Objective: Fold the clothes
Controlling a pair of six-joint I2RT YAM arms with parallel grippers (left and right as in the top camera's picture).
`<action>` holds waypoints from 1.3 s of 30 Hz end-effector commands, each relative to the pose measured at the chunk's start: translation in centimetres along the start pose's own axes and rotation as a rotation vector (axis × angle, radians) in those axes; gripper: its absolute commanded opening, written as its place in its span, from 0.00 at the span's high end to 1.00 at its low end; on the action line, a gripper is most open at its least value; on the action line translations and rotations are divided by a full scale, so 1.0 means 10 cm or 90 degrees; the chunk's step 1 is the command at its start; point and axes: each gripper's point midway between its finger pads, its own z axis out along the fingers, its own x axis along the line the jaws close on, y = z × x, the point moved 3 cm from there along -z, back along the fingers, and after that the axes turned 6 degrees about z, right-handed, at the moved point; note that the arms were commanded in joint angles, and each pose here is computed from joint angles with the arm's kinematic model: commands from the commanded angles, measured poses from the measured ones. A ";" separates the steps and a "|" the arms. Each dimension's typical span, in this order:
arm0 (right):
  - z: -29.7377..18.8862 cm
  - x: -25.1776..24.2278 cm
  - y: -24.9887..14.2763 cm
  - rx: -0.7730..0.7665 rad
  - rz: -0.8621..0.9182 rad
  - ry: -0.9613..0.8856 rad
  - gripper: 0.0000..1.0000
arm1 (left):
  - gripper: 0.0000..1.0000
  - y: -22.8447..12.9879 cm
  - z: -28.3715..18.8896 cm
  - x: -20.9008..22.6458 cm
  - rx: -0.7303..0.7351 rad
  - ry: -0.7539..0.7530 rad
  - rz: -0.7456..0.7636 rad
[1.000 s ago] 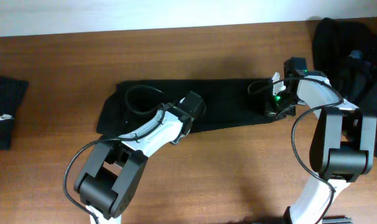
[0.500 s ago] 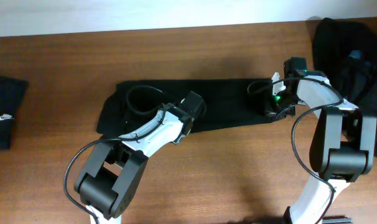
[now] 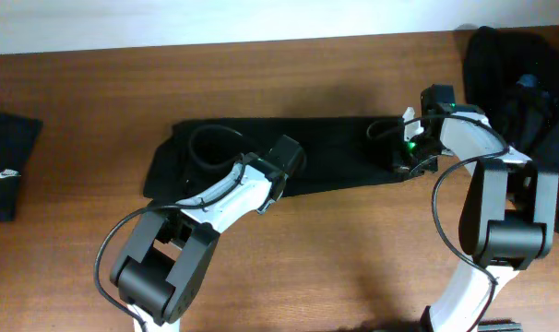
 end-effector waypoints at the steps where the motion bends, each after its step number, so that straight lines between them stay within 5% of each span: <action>1: 0.22 -0.14 -0.17 0.049 0.007 -0.034 0.80 | 0.95 0.02 -0.03 0.00 -0.013 -0.001 0.057; 34: 0.21 -0.16 -0.17 0.046 0.006 -0.044 0.80 | 1.00 0.46 -0.08 0.87 -0.115 0.190 0.038; 39: 0.21 -0.18 -0.17 0.046 0.006 -0.052 0.80 | 0.92 0.59 -0.13 0.98 -0.145 0.217 0.060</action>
